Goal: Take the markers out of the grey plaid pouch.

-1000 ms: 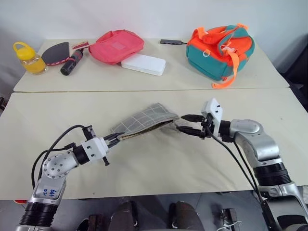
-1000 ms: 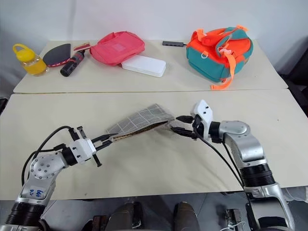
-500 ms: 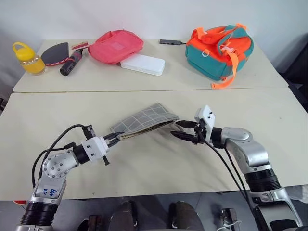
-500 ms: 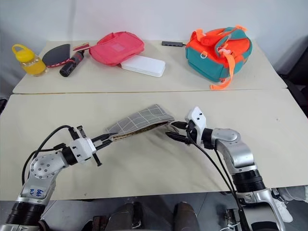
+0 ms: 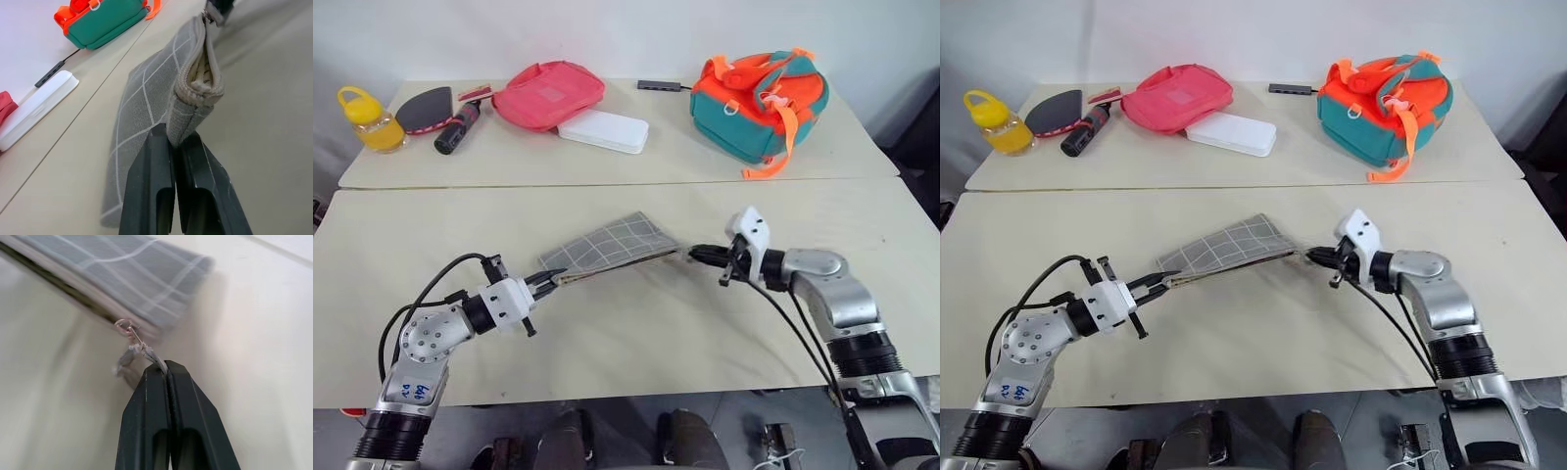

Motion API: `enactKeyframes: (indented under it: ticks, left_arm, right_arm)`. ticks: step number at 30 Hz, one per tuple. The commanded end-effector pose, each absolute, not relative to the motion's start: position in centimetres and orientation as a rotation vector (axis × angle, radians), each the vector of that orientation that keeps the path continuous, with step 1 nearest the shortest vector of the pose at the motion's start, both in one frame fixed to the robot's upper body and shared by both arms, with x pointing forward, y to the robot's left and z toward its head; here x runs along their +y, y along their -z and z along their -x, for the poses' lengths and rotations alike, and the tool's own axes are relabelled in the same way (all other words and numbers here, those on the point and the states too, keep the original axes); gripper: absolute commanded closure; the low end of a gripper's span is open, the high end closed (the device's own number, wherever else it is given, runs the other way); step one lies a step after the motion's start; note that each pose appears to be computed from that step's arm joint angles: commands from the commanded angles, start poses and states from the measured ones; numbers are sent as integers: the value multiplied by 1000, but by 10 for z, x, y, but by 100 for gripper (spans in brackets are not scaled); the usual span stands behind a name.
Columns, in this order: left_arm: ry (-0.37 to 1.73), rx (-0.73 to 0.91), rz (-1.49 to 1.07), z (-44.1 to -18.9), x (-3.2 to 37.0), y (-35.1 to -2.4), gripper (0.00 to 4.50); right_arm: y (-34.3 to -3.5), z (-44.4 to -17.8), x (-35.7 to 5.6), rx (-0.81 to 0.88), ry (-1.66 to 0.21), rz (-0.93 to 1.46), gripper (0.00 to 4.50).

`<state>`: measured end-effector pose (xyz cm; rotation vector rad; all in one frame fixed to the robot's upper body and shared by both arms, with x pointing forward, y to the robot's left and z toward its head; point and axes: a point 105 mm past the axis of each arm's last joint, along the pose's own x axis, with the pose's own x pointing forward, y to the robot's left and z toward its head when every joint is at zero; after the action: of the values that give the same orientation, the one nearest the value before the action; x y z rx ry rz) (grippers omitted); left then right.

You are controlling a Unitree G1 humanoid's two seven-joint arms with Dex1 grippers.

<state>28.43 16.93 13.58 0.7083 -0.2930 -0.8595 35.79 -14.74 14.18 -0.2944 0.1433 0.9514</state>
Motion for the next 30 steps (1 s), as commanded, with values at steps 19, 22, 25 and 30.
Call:
enactKeyframes:
  ticks: [19,22,25,30]
  left_arm:
    - [850,-357,-631,-287,161,-154,450]
    - [841,-374,-602,-290,160,-160,450]
    - [840,-383,-606,-292,158,-165,450]
    - [848,-386,-611,-290,153,-165,450]
  right_arm:
    - [-220,-321,-128,-120,-1109,300,257]
    - [-219,-318,-101,-169,-1137,304,318]
    - [-206,-316,-76,-215,-1152,431,421]
    - [-185,-314,-61,-234,-1158,544,445]
